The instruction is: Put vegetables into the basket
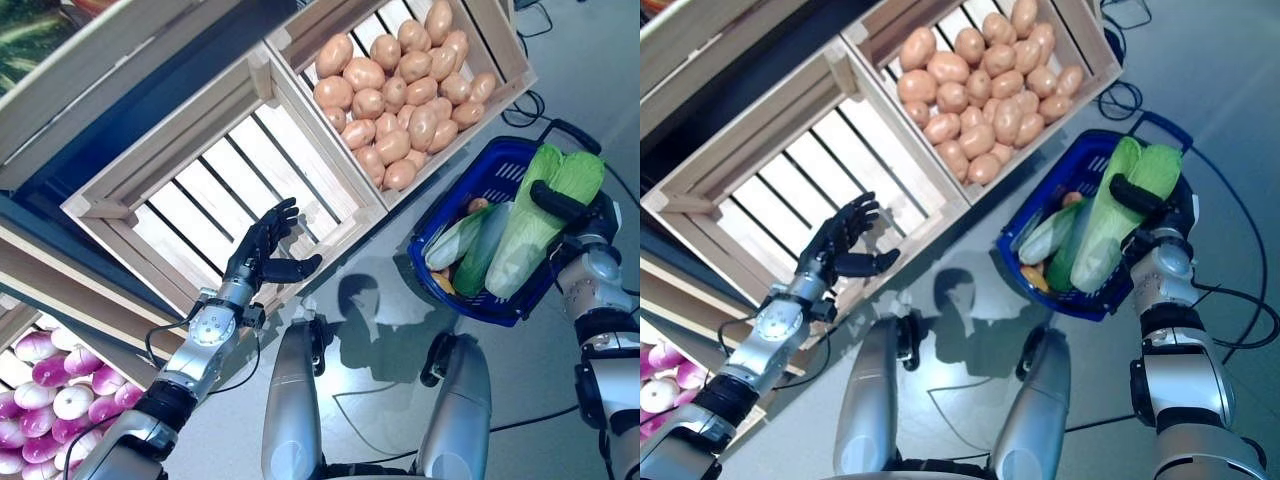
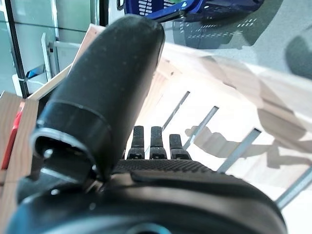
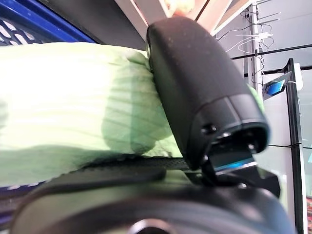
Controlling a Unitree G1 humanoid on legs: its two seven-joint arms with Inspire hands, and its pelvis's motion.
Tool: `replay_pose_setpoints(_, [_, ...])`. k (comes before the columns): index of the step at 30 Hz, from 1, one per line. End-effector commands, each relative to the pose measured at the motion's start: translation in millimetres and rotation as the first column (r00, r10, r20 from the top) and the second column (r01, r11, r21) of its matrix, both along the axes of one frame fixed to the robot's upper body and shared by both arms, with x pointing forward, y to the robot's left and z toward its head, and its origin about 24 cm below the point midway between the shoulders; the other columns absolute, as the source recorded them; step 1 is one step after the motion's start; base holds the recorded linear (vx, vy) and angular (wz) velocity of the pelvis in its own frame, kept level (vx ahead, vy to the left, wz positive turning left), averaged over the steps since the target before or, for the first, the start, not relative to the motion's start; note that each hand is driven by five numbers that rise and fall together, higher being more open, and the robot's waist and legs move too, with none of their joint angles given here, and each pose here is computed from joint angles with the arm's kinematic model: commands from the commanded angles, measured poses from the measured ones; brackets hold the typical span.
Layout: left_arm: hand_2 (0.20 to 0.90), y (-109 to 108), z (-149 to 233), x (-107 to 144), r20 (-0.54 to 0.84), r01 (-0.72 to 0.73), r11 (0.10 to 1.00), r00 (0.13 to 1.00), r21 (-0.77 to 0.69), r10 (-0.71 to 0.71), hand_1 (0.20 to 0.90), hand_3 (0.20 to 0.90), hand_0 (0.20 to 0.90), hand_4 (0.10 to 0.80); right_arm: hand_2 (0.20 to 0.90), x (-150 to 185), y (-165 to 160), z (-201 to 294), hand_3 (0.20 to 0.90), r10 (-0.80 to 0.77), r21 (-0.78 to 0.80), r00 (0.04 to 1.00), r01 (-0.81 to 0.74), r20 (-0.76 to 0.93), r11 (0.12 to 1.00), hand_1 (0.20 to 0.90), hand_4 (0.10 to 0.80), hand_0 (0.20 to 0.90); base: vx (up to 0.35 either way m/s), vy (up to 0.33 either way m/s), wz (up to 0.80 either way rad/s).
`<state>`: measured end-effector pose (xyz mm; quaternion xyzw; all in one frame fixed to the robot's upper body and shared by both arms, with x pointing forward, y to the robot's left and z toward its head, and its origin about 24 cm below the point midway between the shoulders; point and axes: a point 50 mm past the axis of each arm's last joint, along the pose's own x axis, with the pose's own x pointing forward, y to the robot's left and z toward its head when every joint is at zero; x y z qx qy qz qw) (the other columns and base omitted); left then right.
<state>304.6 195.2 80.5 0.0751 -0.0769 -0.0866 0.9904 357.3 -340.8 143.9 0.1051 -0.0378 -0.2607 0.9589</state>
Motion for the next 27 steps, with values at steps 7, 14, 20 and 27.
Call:
replay_pose_setpoints(7, [0.9, -14, 66, 2, 0.318, 0.119, 0.989, 0.944, -0.092, -0.084, 0.9, 0.9, 0.9, 0.8, 0.9, -11, -36, 81, 0.9, -0.127, -0.062, 0.959, 0.148, 0.255, 0.987, 0.9, 0.8, 0.9, -0.026, -0.004, 0.05])
replay_pose_setpoints(14, [0.9, -10, 71, 1, 0.321, 0.135, 0.987, 0.942, -0.089, -0.1, 0.9, 0.9, 0.9, 0.8, 0.9, -15, -43, 81, 0.9, -0.122, -0.071, 0.964, 0.142, 0.237, 0.987, 0.9, 0.8, 0.9, 0.008, 0.004, -0.03])
replay_pose_setpoints(20, [0.9, -7, 69, 1, 0.306, 0.139, 0.987, 0.946, -0.084, -0.107, 0.9, 0.9, 0.9, 0.8, 0.9, -19, -49, 74, 0.9, -0.11, -0.055, 0.973, 0.124, 0.203, 0.991, 0.9, 0.8, 0.9, 0.039, -0.001, -0.01])
replay_pose_setpoints(27, [0.9, -3, 69, 1, 0.292, 0.141, 0.988, 0.949, -0.068, -0.115, 0.9, 0.9, 0.9, 0.8, 0.9, -18, -47, 59, 0.9, -0.078, -0.028, 0.982, 0.084, 0.171, 0.996, 0.9, 0.8, 0.9, 0.05, 0.004, 0.0])
